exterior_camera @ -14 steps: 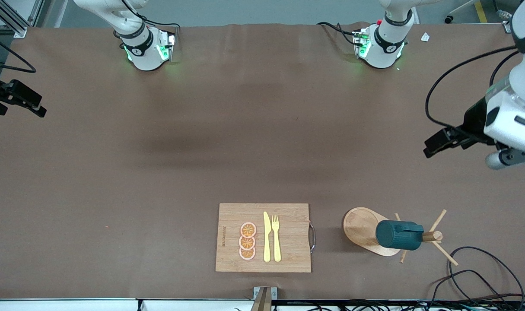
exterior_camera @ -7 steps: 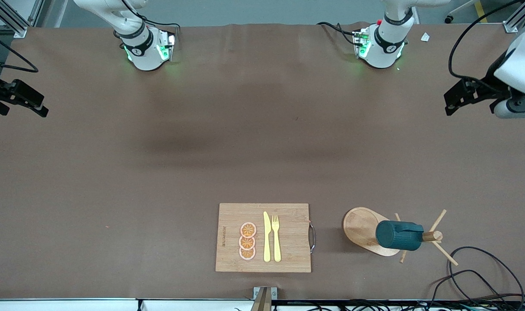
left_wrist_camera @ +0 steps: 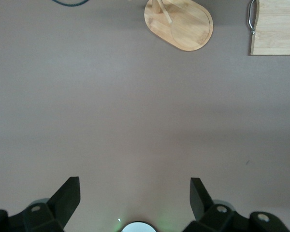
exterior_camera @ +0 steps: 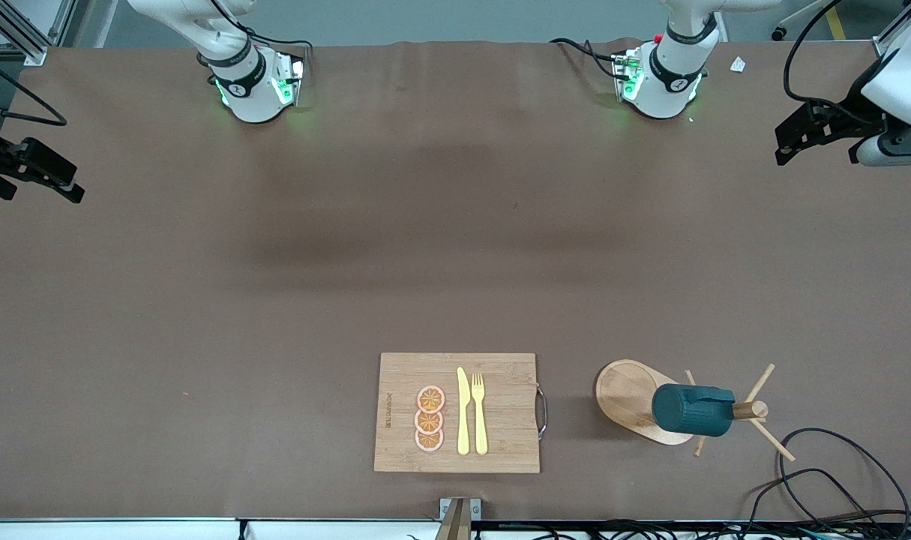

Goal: Pass cup and hang on rack

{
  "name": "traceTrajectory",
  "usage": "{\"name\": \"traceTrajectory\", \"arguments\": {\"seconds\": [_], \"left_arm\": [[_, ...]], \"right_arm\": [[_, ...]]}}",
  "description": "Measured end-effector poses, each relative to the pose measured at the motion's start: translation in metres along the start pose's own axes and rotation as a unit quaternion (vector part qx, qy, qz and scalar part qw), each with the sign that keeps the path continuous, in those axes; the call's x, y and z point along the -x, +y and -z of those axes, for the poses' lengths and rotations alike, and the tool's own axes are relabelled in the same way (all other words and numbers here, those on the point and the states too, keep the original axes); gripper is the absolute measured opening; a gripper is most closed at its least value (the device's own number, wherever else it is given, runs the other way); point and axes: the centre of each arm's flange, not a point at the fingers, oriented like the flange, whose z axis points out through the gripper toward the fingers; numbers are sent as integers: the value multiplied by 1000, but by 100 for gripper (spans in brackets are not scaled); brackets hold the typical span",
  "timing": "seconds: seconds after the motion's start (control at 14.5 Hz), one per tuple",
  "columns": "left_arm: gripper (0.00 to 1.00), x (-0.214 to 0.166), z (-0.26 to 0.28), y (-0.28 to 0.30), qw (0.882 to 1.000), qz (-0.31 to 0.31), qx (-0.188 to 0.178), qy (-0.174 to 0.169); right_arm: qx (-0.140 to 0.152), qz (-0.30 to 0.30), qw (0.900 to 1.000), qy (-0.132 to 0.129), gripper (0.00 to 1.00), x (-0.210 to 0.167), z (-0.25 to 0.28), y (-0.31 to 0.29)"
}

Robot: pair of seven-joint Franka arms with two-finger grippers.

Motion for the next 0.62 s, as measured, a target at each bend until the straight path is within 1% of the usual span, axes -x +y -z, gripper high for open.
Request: {"name": "traceTrajectory", "arguments": {"seconds": [0.28,0.62], "left_arm": [[100,15,1,20,1000,-12,-5,5],[100,10,0,11,1000,-7,-2,12]], "right_arm": [[0,0,1000,0,100,0,0,0],[0,0,1000,0,100,0,0,0]]}}
